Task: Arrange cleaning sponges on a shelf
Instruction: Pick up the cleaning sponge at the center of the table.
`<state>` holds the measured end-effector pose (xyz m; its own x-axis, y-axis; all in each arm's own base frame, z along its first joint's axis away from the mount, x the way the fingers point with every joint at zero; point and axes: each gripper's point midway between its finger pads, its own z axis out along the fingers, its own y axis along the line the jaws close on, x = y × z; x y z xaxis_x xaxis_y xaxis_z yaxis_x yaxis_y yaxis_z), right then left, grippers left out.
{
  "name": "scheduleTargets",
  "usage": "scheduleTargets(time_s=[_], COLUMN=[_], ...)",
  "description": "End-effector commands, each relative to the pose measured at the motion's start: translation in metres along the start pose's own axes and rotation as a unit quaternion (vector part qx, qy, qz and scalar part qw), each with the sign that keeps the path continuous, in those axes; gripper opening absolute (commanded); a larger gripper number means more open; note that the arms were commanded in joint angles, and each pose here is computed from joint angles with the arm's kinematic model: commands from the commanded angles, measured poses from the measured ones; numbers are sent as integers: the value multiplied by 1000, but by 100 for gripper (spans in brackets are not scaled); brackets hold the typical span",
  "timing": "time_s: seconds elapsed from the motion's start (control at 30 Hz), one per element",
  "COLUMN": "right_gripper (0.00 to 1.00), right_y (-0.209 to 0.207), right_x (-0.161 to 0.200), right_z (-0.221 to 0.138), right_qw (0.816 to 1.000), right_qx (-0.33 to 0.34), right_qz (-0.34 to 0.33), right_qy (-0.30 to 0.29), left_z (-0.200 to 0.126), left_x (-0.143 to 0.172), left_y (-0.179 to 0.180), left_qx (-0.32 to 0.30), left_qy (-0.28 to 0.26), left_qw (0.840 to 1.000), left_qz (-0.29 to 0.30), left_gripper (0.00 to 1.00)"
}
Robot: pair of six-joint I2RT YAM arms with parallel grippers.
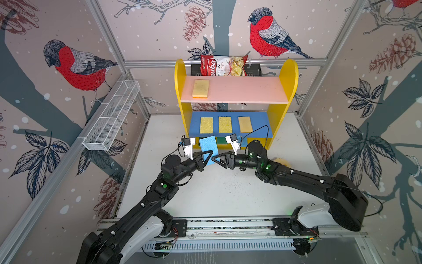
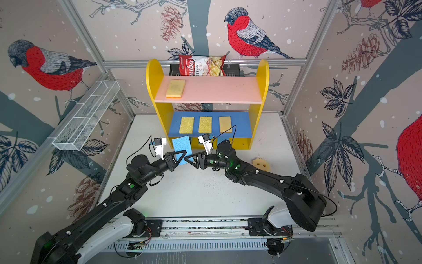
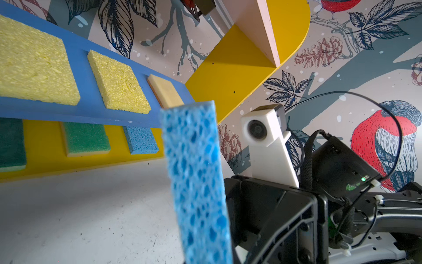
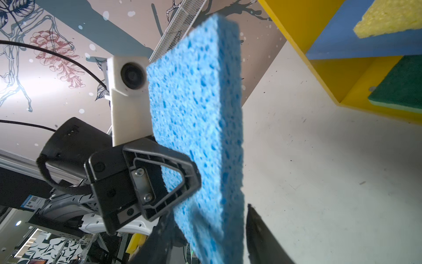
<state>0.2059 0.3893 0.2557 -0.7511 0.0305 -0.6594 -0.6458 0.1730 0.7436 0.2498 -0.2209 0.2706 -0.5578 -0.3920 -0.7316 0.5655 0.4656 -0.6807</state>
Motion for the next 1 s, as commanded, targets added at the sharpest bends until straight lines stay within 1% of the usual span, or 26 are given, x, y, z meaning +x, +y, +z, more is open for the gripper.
scheduleTargets(time_s=[0.0, 0.07, 0.13, 0.2, 0.27, 0.3, 0.33, 0.37, 0.4, 0.47, 0.53, 0.63, 0.77, 0.97], right_gripper=[32, 18, 7, 1, 1, 1, 1, 1, 0, 0, 0, 0, 0, 0], right_y=[16, 17, 16, 15, 14, 14, 14, 15, 17, 21, 24, 28, 34, 46], right_x=[-11, -12, -12, -13, -17, -19, -23, -28, -33, -46, -60, -84, -122, -182], right_z=[0, 0, 0, -1, -3, -5, -6, -9, -10, -16, -21, -32, -47, -61], right_qw=[999, 999, 999, 1000, 1000, 999, 999, 999, 998, 995, 992, 986, 977, 963], right_qx=[-30, -30, -26, -19, -7, -2, 7, 17, 25, 46, 65, 93, 116, 148], right_qz=[-15, -15, -13, -14, -22, -26, -33, -41, -50, -72, -91, -109, -130, -149], right_qy=[-14, -14, -15, -17, -21, -23, -26, -30, -33, -44, -57, -81, -126, -170], left_z=[-1, -1, -2, -3, -5, -6, -7, -9, -11, -19, -28, -47, -71, -90], left_x=[-8, -8, -9, -11, -14, -16, -18, -20, -23, -32, -43, -59, -75, -83], left_y=[-10, -10, -11, -12, -12, -13, -13, -13, -12, -10, -7, -8, -10, -8], left_qx=[23, 23, 22, 19, 12, 9, 4, -3, -12, -37, -65, -98, -132, -167], left_qy=[-15, -14, -15, -16, -20, -22, -26, -29, -33, -51, -74, -110, -150, -168], left_qw=[1000, 1000, 1000, 1000, 999, 999, 999, 999, 999, 997, 993, 986, 974, 964], left_qz=[6, 7, 10, 15, 22, 26, 30, 35, 39, 47, 60, 82, 106, 122], left_gripper=[0, 0, 0, 0, 1, 9, 23, 40, 53, 71, 77, 82, 83, 83])
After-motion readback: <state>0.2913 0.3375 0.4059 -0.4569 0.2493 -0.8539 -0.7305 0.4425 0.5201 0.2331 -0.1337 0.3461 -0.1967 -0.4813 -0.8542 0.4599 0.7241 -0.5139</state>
